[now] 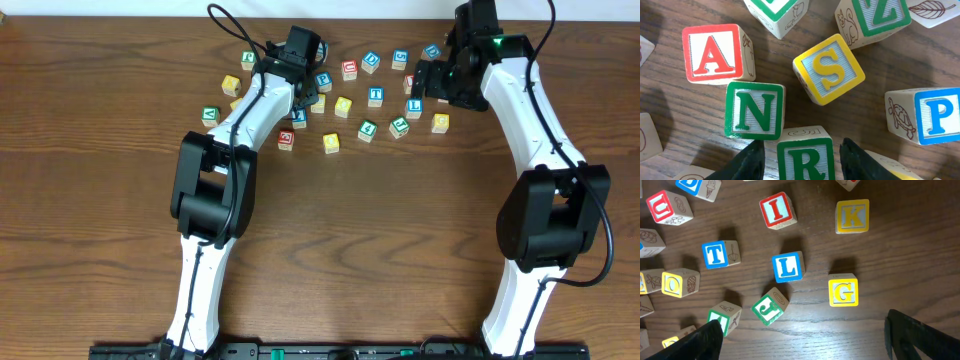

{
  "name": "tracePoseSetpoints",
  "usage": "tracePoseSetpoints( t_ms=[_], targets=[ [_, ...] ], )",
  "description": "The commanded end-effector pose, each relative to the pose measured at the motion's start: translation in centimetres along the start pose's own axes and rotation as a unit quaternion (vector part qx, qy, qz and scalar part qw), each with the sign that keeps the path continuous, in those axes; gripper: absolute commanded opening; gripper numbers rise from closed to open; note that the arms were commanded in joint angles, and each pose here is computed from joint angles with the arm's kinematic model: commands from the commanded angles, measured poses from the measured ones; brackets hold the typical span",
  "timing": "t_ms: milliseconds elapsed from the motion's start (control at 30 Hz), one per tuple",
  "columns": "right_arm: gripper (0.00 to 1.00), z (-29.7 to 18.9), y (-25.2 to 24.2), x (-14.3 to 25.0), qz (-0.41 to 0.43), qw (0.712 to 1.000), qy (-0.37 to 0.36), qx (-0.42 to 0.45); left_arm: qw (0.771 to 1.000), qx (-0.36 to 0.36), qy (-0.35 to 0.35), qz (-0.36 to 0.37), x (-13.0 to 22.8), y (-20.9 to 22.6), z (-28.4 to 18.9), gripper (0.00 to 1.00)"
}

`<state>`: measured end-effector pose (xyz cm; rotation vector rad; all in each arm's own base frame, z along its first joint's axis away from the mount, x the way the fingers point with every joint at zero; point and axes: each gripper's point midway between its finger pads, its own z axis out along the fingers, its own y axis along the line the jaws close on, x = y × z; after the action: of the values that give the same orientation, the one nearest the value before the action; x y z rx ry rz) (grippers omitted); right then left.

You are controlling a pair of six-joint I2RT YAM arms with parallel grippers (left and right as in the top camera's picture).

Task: Spell out ROBOT
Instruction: 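Lower the left gripper onto the green R block, then close the left gripper on the green R block and lift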

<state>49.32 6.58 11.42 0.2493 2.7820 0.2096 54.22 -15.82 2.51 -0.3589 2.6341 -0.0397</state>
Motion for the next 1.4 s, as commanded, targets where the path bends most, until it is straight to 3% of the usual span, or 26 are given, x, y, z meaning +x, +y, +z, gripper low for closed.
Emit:
tracePoseSetpoints(
  t_ms=[0, 200, 333, 500, 667, 833, 900, 967, 1067, 1367],
  targets=[
    [0.99, -1.6, 0.5, -0.9, -0.011, 1.000, -0.021, -0.003, 1.000, -0.015, 0.008, -0.005, 0.8, 0.8, 1.0, 0.47],
    [0.99, -1.6, 0.5, -0.9, -0.011, 1.000, -0.021, -0.003, 1.000, -0.020, 0.015, -0.003, 1.5, 1.2, 1.5, 0.41],
    [0.99, -1.6, 0.5, -0.9, -0.012, 1.000, -0.021, -0.003, 1.000, -0.015, 0.007, -0.001, 1.0, 0.9, 1.4, 0.27],
    [0.99, -1.6, 0.5, -0.9, -0.011, 1.000, -0.021, -0.003, 0.999, -0.003, -0.012, 0.031, -0.4, 0.3, -0.3, 0.27],
    [0.99, -1.6, 0.5, -0.9, -0.011, 1.000, -0.021, -0.003, 0.995, 0.035, -0.074, 0.058, -4.8, -0.5, -9.9, 0.26],
    [0.99, -1.6, 0.5, -0.9, -0.011, 1.000, -0.021, -0.003, 0.992, 0.050, -0.101, 0.054, -5.8, 0.6, -18.0, 0.26],
    [0.99, -1.6, 0.6, -0.8, -0.013, 1.000, -0.021, -0.003, 0.993, 0.049, -0.089, 0.058, -4.7, 1.8, -21.6, 0.27],
    [0.99, -1.6, 0.8, -0.8, -0.014, 1.000, -0.020, -0.004, 0.995, 0.065, -0.034, 0.066, -1.3, 2.9, -25.3, 0.26],
    [0.99, -1.6, 0.8, -0.8, -0.014, 1.000, -0.021, -0.004, 0.996, 0.049, 0.029, 0.066, 2.5, 4.5, -27.1, 0.26],
    [0.99, -1.5, 0.9, -0.7, -0.015, 1.000, -0.020, -0.004, 0.983, -0.025, 0.166, 0.079, 12.8, 5.9, -20.9, 0.26]
  ],
)
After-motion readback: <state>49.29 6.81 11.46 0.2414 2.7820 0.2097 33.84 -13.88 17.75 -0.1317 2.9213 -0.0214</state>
